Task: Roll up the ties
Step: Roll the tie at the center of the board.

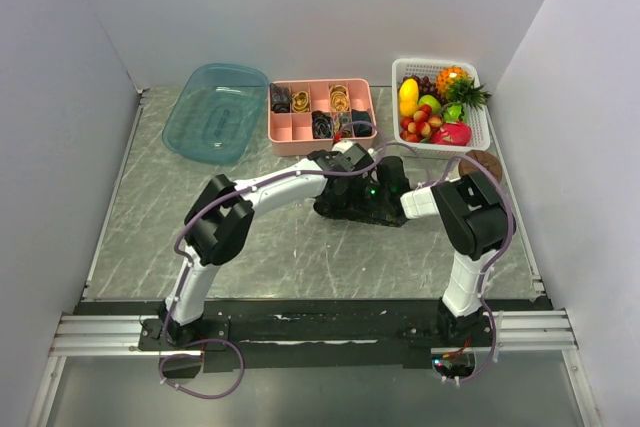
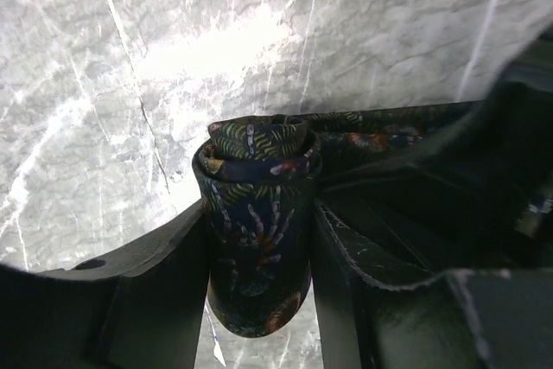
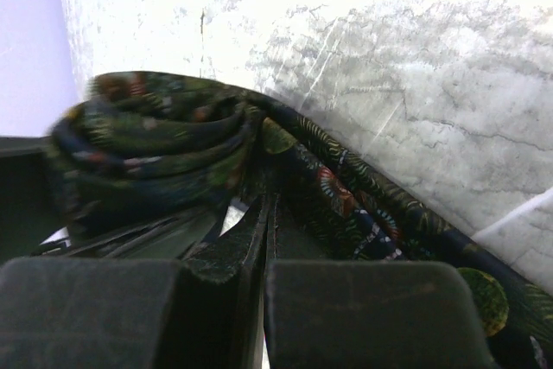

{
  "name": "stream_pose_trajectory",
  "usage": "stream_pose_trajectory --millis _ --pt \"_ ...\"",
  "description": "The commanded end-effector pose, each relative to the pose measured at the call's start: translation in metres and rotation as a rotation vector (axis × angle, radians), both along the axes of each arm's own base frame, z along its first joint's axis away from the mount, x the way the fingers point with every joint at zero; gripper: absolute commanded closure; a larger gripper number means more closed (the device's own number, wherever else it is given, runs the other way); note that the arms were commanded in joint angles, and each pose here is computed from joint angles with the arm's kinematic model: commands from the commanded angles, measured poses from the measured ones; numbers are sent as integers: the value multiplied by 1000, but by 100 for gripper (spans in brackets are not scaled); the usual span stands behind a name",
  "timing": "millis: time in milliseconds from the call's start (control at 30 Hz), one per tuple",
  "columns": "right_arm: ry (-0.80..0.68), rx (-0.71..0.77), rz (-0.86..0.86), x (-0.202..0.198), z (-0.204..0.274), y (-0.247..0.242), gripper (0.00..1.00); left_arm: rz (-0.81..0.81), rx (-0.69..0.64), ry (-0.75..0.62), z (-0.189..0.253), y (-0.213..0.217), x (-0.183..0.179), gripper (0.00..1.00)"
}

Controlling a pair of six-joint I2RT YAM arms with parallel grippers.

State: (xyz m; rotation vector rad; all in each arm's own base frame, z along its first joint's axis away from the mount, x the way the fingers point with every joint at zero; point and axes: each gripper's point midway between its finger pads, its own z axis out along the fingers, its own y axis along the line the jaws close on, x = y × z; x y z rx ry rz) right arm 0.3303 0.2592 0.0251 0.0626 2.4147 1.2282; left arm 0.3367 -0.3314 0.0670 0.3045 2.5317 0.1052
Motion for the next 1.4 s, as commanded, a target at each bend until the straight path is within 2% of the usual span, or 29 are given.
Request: stream_pose_trajectory --millis 0,67,167,267,700,1133,1367 --pt "-31 22 2 6 3 2 100 0 -105 -59 31 -13 2 49" --pt "-38 37 1 8 5 3 100 -6 -100 -46 27 -14 0 48" --pt "-35 55 2 9 5 5 100 1 -77 -39 20 -12 -1 37" --pt "-28 69 4 8 5 6 100 8 -64 -43 20 -8 -2 32" --pt "-40 32 -8 6 11 0 100 24 -106 -107 33 -4 2 36" --pt "-93 -5 -34 12 23 -8 100 43 -60 -109 24 3 2 37" --pt "-121 18 -56 16 30 -9 100 22 -131 -137 38 -3 2 36"
